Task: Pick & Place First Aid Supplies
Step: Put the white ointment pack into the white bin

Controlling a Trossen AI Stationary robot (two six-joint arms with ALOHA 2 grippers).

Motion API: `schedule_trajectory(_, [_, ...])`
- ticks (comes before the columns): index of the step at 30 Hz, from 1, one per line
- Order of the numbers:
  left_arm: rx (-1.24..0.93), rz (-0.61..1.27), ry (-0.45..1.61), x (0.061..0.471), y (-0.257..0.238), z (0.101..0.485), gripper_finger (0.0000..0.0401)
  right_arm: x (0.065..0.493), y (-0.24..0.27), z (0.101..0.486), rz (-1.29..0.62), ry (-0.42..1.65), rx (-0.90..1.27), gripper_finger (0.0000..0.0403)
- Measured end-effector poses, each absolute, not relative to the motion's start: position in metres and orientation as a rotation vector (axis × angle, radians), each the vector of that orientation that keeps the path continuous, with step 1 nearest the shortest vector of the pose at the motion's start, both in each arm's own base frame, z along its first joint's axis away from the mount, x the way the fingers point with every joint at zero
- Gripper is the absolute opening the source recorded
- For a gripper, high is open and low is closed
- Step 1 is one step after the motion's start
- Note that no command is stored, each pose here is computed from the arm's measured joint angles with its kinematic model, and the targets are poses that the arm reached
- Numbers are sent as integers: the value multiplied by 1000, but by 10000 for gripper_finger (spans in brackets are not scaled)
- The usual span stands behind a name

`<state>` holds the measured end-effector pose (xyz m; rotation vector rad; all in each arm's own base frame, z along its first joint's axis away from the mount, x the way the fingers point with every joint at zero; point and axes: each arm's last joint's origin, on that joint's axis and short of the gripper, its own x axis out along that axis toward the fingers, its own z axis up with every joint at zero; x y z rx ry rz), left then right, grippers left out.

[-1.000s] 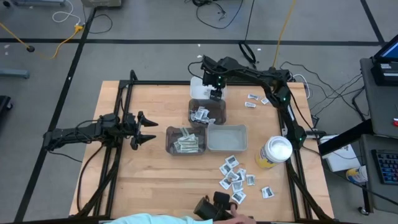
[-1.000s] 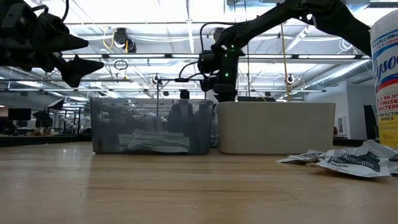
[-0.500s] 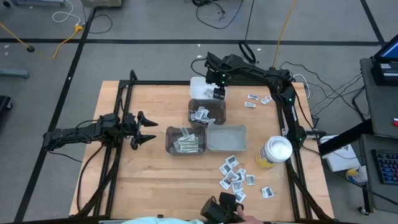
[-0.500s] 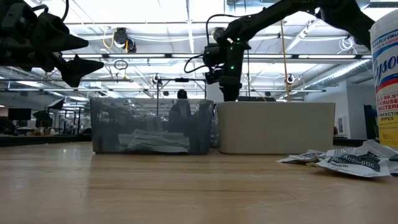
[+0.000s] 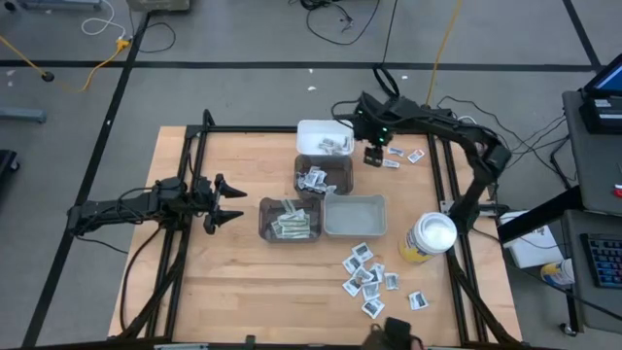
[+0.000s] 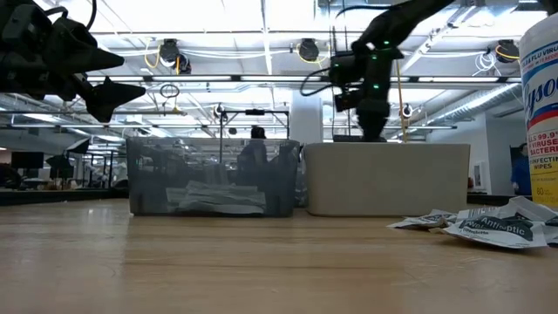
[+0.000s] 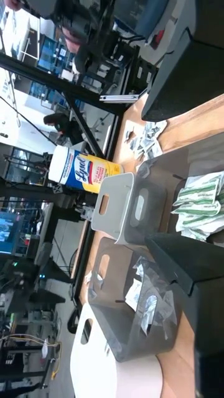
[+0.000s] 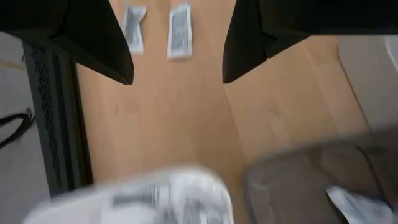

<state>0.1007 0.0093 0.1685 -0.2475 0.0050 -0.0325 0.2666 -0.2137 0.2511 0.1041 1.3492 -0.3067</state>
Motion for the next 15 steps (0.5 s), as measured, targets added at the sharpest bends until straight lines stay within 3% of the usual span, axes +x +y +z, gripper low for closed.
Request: schedule_trajectory(15, [-247, -33, 5, 101, 9, 169, 310, 204, -202, 236, -416, 1434, 197, 240])
